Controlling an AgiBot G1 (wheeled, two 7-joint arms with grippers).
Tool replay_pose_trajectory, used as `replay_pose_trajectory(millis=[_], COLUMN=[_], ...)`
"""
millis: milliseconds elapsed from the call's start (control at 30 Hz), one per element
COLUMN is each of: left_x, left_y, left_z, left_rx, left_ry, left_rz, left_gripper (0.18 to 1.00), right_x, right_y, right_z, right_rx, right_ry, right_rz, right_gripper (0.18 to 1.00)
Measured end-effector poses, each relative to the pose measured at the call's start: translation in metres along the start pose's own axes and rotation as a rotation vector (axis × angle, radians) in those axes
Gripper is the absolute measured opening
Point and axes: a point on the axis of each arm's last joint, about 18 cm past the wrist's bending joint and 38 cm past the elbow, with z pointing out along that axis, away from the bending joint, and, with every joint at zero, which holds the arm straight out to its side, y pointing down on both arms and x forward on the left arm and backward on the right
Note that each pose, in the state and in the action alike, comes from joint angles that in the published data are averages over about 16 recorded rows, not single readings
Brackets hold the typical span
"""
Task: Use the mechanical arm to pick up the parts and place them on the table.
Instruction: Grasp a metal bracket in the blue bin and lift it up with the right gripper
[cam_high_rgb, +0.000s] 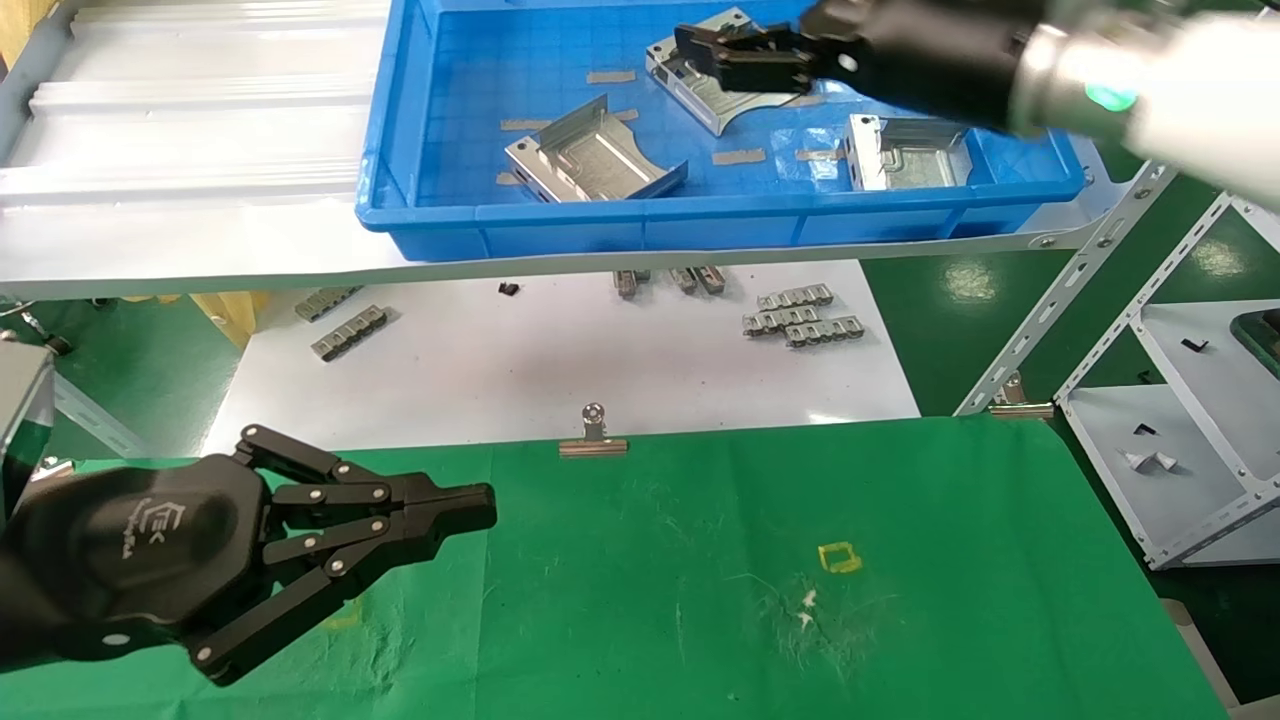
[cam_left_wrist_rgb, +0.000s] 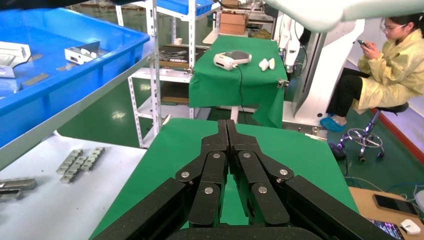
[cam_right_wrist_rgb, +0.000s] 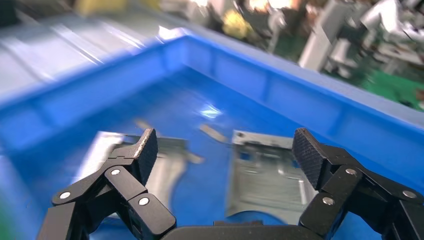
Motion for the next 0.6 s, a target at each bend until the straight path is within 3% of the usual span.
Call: replay_pose_trajectory(millis=[267, 600], left_x=[0.0, 0.0], left_y=[0.0, 0.0], left_z=[0.0, 0.0], left_rx=[0.0, 0.0], left_ry=[0.0, 0.0], left_rz=[0.0, 0.0], left_gripper=[0.193, 0.19], right_x=[0.009, 0.001], right_y=[-0.012, -0.01], right_z=[0.061, 0.086], right_rx=[-0.171, -0.256], right_ry=[0.126, 0.178], right_rz=[-0.034, -0.027], right_gripper=[1.001, 0.987])
